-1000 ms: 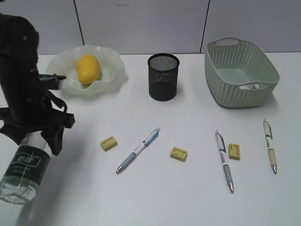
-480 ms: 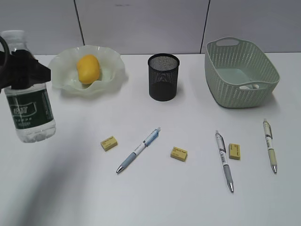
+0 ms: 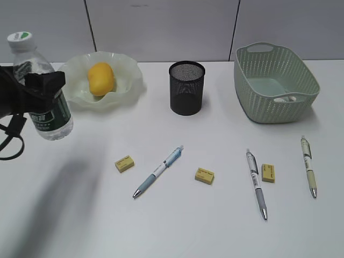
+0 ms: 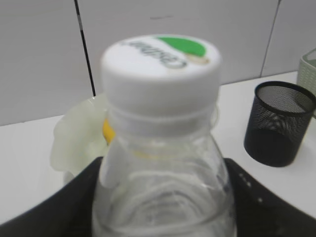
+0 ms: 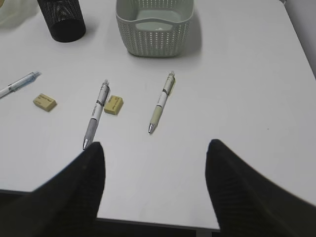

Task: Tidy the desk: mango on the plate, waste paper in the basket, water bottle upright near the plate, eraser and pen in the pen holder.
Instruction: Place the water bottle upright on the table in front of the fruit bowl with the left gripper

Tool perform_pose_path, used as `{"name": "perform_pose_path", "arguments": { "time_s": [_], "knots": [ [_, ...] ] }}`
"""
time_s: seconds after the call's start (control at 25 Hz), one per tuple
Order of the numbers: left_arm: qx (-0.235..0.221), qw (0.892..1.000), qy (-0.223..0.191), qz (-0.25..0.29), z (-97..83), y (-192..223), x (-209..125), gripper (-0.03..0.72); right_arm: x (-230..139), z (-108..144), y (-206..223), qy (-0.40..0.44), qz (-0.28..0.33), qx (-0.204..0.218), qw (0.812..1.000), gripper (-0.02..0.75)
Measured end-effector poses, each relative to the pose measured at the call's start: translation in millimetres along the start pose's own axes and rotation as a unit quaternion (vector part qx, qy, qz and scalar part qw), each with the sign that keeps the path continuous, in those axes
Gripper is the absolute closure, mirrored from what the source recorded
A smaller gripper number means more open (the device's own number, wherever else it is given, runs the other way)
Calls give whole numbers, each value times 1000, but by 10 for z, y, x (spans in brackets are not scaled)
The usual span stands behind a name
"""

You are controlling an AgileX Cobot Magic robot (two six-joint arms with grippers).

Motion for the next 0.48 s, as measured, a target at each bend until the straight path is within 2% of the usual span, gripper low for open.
{"name": "perform_pose_path", "arguments": {
  "time_s": [0.2,0.48],
  "knots": [
    [34,999,-9,-41,88,251,-197,191,0,0,0,0,0,0,1000,228],
    [62,996,-14,-59,155,529,-529,191,0,0,0,0,0,0,1000,228]
  ]
}}
Point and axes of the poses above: a point on each arm's last joint axis where the gripper is mounted, y pointing out along that axis toward the gripper, z along the wrist's bending axis when the last joint is at zero, x = y × z, the point moved 3 cm from there along y, pointing out along that axis toward the gripper, and after that the axes turned 2 degrees about y, right-handed, at the moved point
